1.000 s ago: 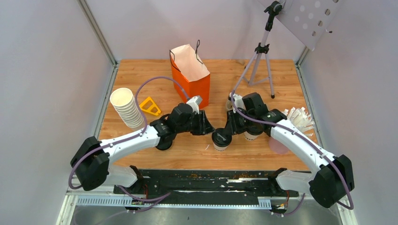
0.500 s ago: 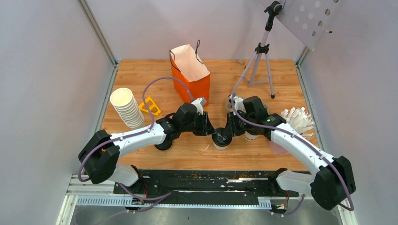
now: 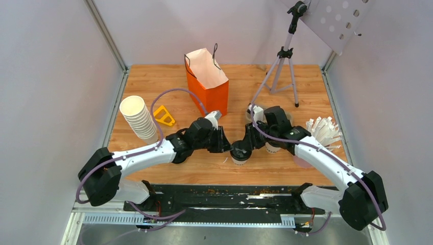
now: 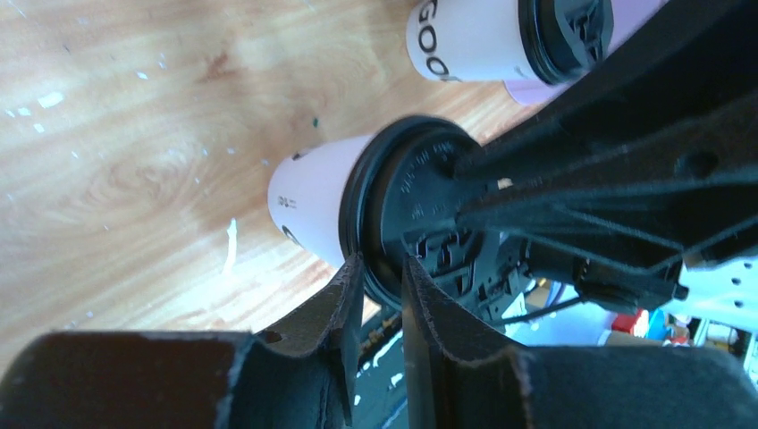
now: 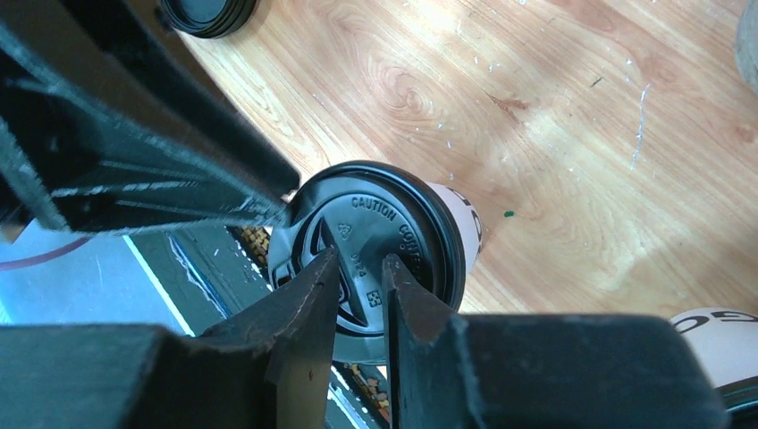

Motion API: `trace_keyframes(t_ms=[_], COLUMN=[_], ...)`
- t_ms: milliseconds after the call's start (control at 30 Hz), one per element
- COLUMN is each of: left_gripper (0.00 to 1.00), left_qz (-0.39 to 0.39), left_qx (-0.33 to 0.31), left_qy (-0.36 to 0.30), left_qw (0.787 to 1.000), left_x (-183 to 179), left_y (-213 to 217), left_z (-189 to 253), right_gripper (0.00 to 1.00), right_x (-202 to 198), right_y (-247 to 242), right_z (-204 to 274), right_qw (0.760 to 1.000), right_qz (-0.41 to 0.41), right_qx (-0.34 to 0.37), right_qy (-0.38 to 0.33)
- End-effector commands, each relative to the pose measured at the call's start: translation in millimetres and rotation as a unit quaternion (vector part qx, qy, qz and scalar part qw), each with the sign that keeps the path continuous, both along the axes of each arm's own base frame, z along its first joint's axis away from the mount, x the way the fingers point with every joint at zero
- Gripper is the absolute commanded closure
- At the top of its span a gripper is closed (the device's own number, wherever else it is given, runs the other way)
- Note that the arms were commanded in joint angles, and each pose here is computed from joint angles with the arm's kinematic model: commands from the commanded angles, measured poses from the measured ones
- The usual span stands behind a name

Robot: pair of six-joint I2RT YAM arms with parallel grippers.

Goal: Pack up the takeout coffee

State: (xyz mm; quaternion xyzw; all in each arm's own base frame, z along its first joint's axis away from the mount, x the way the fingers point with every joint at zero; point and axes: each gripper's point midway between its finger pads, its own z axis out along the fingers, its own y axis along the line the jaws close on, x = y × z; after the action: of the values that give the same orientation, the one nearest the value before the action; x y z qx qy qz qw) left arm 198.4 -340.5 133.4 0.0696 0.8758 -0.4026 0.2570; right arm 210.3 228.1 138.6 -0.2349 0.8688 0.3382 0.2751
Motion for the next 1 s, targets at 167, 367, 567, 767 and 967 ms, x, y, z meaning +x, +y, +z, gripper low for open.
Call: trace_keyframes(t_ms=[167, 367, 567, 767, 967], left_gripper=[0.71, 0.65, 0.53, 0.50, 0.50], left_qz=[-0.005, 0.011, 0.037, 0.028, 0.000], left_qx=[-0.004, -0.019, -0.022, 0.010, 0.001], left_qy=[0.031, 0.015, -0.047, -0.074, -0.076], left_qw=[0.999, 1.000, 0.998, 0.997, 0.997], left_x=[-34, -31, -14, 5, 15], left_y=[-2, -1, 8, 5, -14], left_z=[3, 21, 54, 57, 53], right_gripper=[0.71, 0.67, 0.57, 0.57, 0.56], right_x=[7, 4, 9, 9, 7], right_y=[0, 4, -14, -38, -44], right_z=[6, 31, 55, 40, 26], right_qw=[0.997, 0.996, 0.999, 0.991, 0.986], right_qz=[0.055, 0.071, -0.028, -0.117, -0.151], right_qx=[-0.030, -0.016, -0.032, -0.066, -0.066], right_qy=[-0.034, -0.041, -0.029, 0.001, 0.030])
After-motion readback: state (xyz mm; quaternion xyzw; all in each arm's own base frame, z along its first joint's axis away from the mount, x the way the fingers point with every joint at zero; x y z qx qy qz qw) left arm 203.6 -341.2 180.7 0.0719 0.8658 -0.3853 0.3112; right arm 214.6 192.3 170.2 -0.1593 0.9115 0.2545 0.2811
